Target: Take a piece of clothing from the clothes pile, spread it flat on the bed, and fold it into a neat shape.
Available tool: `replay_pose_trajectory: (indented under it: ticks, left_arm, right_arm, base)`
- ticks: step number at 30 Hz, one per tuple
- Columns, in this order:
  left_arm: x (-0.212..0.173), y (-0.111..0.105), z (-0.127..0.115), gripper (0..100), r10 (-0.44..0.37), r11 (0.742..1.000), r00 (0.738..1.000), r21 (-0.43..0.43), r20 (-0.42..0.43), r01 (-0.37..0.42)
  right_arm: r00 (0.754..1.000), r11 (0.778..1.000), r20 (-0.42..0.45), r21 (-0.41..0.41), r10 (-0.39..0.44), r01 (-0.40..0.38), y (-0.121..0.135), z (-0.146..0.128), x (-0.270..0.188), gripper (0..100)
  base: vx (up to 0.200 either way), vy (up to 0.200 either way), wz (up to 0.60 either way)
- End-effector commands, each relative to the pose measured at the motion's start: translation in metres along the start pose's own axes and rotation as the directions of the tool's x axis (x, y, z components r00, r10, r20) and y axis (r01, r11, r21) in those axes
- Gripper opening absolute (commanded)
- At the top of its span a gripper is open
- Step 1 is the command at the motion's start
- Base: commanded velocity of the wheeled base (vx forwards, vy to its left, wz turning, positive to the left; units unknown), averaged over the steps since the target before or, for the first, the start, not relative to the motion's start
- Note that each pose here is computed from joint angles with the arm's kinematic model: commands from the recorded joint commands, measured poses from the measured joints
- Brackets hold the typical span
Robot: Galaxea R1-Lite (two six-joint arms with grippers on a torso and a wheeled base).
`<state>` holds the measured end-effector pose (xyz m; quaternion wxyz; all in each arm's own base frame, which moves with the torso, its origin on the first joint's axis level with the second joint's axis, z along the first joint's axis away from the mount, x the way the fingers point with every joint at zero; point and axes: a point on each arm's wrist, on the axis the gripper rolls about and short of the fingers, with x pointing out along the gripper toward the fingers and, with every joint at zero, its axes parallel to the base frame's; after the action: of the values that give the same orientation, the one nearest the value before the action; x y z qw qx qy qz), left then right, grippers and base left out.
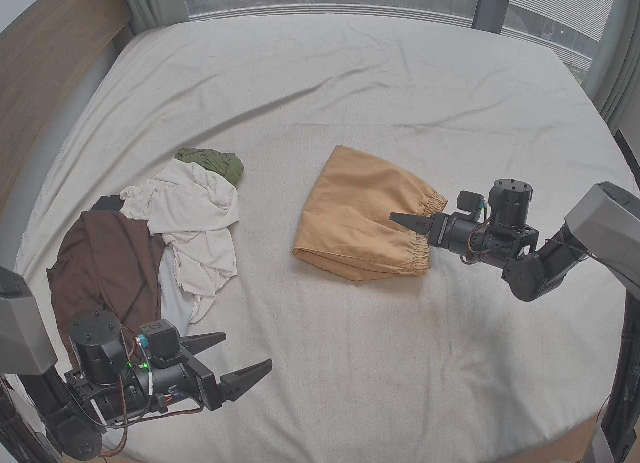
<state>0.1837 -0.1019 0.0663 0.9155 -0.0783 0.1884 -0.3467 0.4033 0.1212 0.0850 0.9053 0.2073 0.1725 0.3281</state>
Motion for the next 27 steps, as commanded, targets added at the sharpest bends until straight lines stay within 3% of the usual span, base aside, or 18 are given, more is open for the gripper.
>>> replay_pose_trajectory:
  ticks: [1,2,6,10,12,13,15,16,18,21,27]
  left_arm:
    - [-0.01,-0.006,0.008,100,-0.018,1.0,0.999,0.0,0.047,0.018]
    - [-0.01,-0.007,0.008,100,-0.018,1.0,0.999,-0.001,0.048,0.018]
    - [-0.03,-0.027,0.028,100,-0.095,0.995,0.98,-0.009,0.176,0.098]
    - [-0.055,-0.045,0.045,100,-0.131,0.987,0.939,-0.045,0.317,0.153]
    - [-0.069,-0.05,0.052,100,-0.143,0.985,0.912,-0.03,0.384,0.167]
    - [-0.069,-0.05,0.052,100,-0.143,0.985,0.912,-0.03,0.384,0.167]
    - [-0.084,-0.055,0.059,100,-0.161,0.983,0.879,-0.009,0.448,0.184]
    - [-0.084,-0.055,0.059,100,-0.161,0.983,0.879,-0.009,0.448,0.184]
    - [-0.096,-0.056,0.058,100,-0.155,0.985,0.88,-0.004,0.449,0.175]
    - [-0.117,-0.057,0.05,100,-0.136,0.989,0.901,-0.004,0.412,0.151]
    - [-0.145,-0.051,0.031,100,-0.053,0.997,0.934,-0.027,0.353,0.066]
  right_arm:
    - [1.0,1.0,0.02,-0.017,0.009,-0.009,0.012,0.006,-0.009,100]
    - [1.0,1.0,0.022,-0.018,0.011,-0.01,0.013,0.007,-0.01,100]
    - [0.994,0.997,0.092,-0.064,0.059,-0.054,0.058,0.038,-0.056,100]
    - [0.98,0.989,0.175,-0.127,0.098,-0.077,0.099,0.056,-0.122,100]
    - [0.97,0.984,0.215,-0.163,0.11,-0.075,0.116,0.056,-0.16,100]
    - [0.97,0.984,0.215,-0.163,0.11,-0.075,0.116,0.056,-0.16,100]
    - [0.962,0.976,0.248,-0.209,0.111,-0.058,0.13,0.047,-0.2,100]
    - [0.962,0.976,0.248,-0.209,0.111,-0.058,0.13,0.047,-0.2,100]
    - [0.953,0.966,0.292,-0.258,0.083,-0.006,0.138,0.037,-0.241,100]
    - [0.939,0.958,0.339,-0.285,0.063,0.039,0.152,0.025,-0.284,100]
    - [0.92,0.95,0.384,-0.31,0.078,0.049,0.173,0.012,-0.325,100]
  base:
    - [0.0,0.0,0.0]
    - [0.0,0.0,0.0]
    - [0.0,0.0,0.0]
    - [0.0,0.0,0.0]
    - [0.0,0.0,0.0]
    - [0.0,0.0,0.0]
    - [0.0,0.0,0.0]
    - [0.0,0.0,0.0]
    - [0.0,0.0,0.0]
    - [0.0,0.0,0.0]
    - [0.0,0.0,0.0]
